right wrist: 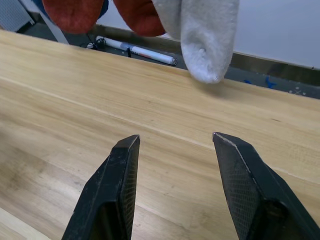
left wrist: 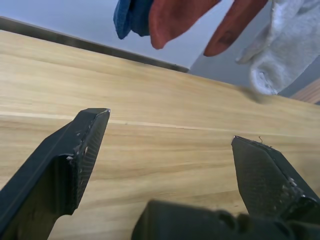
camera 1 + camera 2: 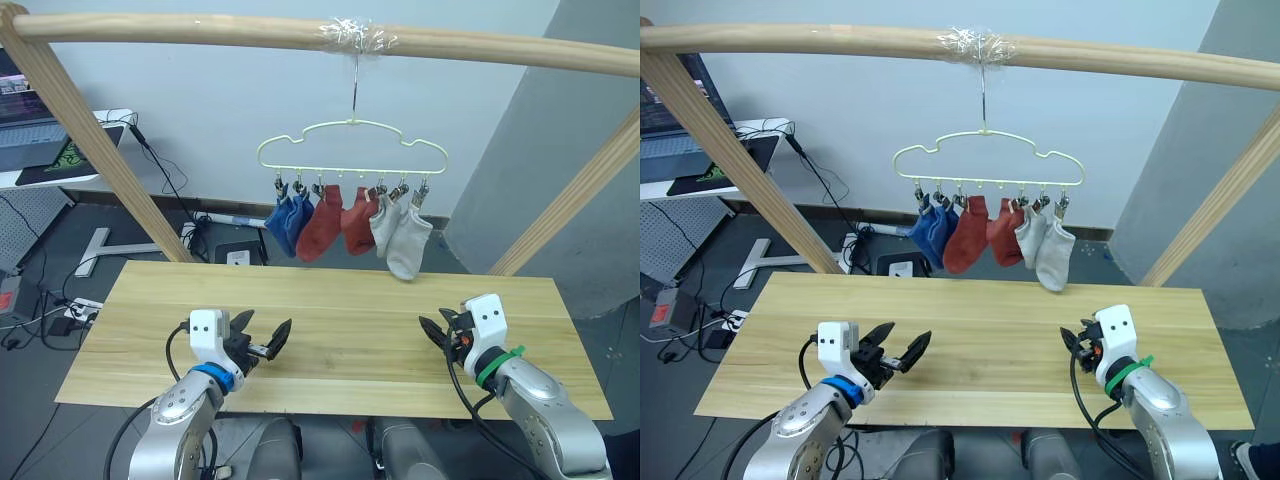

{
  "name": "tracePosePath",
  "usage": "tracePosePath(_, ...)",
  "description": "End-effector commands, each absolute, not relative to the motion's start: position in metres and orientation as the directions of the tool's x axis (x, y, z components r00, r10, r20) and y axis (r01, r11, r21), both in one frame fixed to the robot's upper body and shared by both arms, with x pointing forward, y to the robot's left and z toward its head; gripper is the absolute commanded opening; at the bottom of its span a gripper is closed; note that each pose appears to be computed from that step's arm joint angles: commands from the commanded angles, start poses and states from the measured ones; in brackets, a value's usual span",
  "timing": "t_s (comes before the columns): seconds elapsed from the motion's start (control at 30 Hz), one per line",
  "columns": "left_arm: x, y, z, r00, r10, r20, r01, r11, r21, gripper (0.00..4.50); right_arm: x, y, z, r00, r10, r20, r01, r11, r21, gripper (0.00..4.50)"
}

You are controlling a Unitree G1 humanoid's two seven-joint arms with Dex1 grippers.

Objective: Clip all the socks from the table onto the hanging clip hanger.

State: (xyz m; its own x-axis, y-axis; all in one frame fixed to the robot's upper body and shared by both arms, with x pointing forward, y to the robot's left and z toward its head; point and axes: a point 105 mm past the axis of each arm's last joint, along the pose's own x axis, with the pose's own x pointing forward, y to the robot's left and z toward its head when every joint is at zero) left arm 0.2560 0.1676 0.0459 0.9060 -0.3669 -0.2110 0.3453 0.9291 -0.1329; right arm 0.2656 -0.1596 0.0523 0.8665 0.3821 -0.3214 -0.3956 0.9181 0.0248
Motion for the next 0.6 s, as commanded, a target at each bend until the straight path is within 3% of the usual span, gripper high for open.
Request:
tracePosePath(0.03, 0.251, 0.158, 0.061, 0.918, -0.370, -0.142, 0.355, 0.927, -0.119, 4.48, 0.268, -0.163, 0.060, 0.883, 0.379, -0.275, -0.401, 0.916, -0.024, 2.38)
tracePosePath(0.27, 0.241, 0.159, 0.054, 0.939, -0.315, -0.141, 0.296, 0.945, -0.140, 4.48, 0.265, -0.156, 0.058, 0.897, 0.379, -0.229, -0.396, 0.918, -0.033, 2.38)
tracePosePath(0.6, 0.245, 0.160, 0.053, 0.946, -0.294, -0.135, 0.274, 0.950, -0.149, 4.48, 0.264, -0.159, 0.056, 0.903, 0.356, -0.241, -0.370, 0.929, -0.015, 2.38)
